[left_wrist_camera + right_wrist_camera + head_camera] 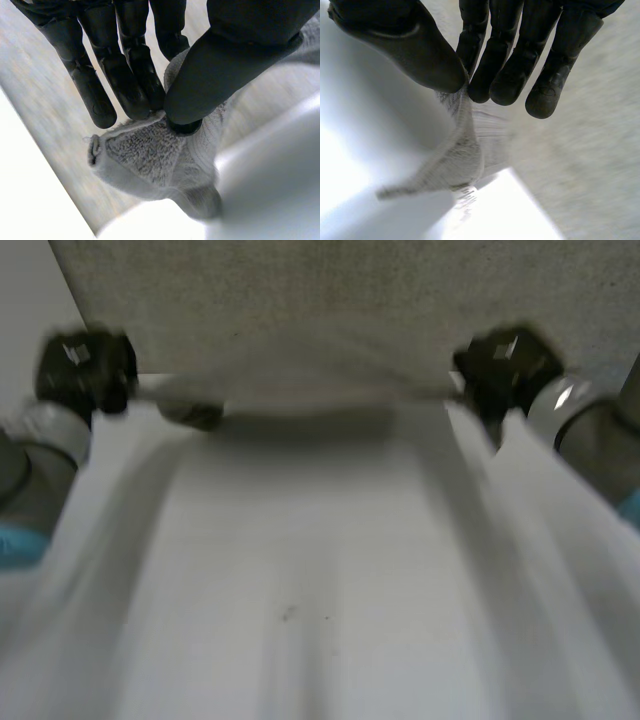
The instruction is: Fold the towel.
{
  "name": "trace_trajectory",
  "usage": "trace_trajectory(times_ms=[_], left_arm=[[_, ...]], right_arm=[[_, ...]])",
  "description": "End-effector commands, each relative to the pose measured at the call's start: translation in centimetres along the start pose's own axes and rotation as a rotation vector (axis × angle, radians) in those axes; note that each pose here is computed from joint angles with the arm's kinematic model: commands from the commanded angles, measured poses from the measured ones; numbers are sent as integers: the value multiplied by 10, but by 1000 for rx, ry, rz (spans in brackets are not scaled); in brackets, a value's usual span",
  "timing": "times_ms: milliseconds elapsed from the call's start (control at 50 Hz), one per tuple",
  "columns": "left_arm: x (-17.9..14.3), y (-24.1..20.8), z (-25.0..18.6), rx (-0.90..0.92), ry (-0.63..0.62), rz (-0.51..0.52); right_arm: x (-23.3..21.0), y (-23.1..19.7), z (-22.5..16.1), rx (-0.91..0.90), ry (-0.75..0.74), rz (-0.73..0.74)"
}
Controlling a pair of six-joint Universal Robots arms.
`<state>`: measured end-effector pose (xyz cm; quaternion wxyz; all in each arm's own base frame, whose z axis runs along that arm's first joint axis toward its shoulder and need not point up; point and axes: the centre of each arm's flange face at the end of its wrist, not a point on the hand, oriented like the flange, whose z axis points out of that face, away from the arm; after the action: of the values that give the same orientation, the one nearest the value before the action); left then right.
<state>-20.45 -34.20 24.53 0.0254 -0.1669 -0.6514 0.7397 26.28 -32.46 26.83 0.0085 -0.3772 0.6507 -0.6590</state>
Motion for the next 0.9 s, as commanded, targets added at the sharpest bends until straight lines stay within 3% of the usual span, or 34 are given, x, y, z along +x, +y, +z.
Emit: trace_trajectory(times_ms=[20, 200, 320, 460, 900], left_arm=[[21, 78, -32, -132, 89, 117], [25, 93, -35, -152, 101, 186], [23, 92, -35, -151, 90, 190], [15, 90, -33, -148, 71, 186], [16, 93, -35, -157, 78, 185]], right_arm=[[-57, 83, -6, -114, -117, -28], [-79, 134, -8, -262, -138, -16], [-63, 137, -8, -298, -52, 7], [-41, 132, -8, -311, 79, 133], [-43, 136, -18, -431, 17, 198]])
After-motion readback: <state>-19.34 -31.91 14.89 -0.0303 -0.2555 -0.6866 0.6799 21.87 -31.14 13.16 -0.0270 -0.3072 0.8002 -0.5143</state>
